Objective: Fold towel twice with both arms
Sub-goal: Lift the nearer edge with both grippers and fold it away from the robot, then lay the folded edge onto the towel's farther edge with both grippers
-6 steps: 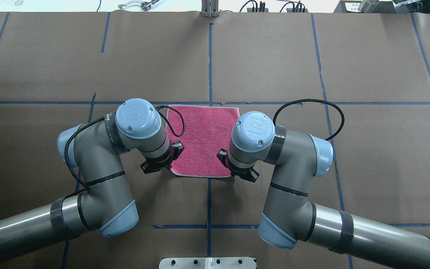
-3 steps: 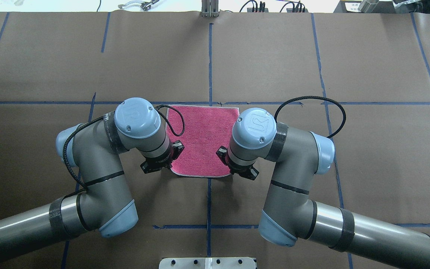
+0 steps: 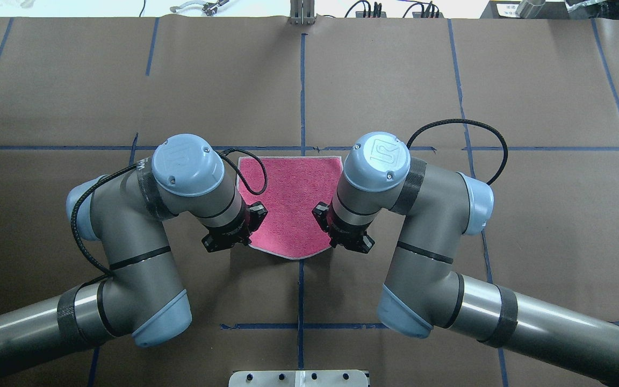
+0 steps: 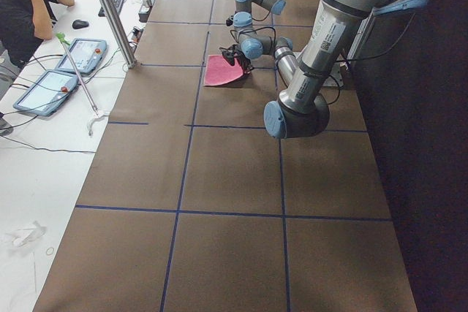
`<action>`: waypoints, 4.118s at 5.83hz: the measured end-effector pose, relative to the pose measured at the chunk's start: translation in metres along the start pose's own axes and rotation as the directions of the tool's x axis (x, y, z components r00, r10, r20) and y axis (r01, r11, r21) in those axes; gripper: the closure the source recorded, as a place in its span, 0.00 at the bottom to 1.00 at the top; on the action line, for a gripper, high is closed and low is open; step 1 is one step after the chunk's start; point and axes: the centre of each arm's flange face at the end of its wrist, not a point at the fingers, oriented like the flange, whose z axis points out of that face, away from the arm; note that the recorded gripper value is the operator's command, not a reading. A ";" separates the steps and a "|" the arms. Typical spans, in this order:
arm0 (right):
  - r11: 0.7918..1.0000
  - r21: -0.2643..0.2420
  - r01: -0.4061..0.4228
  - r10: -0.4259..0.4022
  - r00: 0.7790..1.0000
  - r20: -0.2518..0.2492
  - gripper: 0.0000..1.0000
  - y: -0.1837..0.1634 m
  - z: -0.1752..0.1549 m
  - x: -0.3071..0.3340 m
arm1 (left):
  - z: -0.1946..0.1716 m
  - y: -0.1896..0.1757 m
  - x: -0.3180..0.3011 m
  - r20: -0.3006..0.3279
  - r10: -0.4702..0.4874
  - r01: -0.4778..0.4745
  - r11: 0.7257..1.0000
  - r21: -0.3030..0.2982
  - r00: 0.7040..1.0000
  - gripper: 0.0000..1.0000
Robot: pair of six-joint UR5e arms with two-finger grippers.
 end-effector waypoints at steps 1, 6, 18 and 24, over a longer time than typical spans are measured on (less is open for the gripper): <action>1.000 -0.026 -0.012 0.012 1.000 -0.007 1.00 -0.001 -0.005 0.002 | -0.004 0.003 -0.003 0.001 -0.016 0.016 1.000 -0.023 1.000 1.00; 0.992 -0.095 -0.087 0.084 0.996 -0.026 1.00 0.003 -0.023 0.038 | -0.016 0.009 -0.026 0.013 -0.038 0.039 0.995 -0.091 0.999 1.00; 0.984 -0.053 -0.168 0.167 0.986 -0.022 1.00 -0.053 -0.022 -0.032 | -0.018 -0.061 0.018 -0.046 -0.187 0.185 0.982 -0.037 0.981 1.00; 0.979 -0.077 -0.187 0.188 0.982 0.003 1.00 -0.092 -0.011 -0.045 | -0.002 -0.103 0.027 -0.115 -0.256 0.253 0.967 -0.043 0.960 1.00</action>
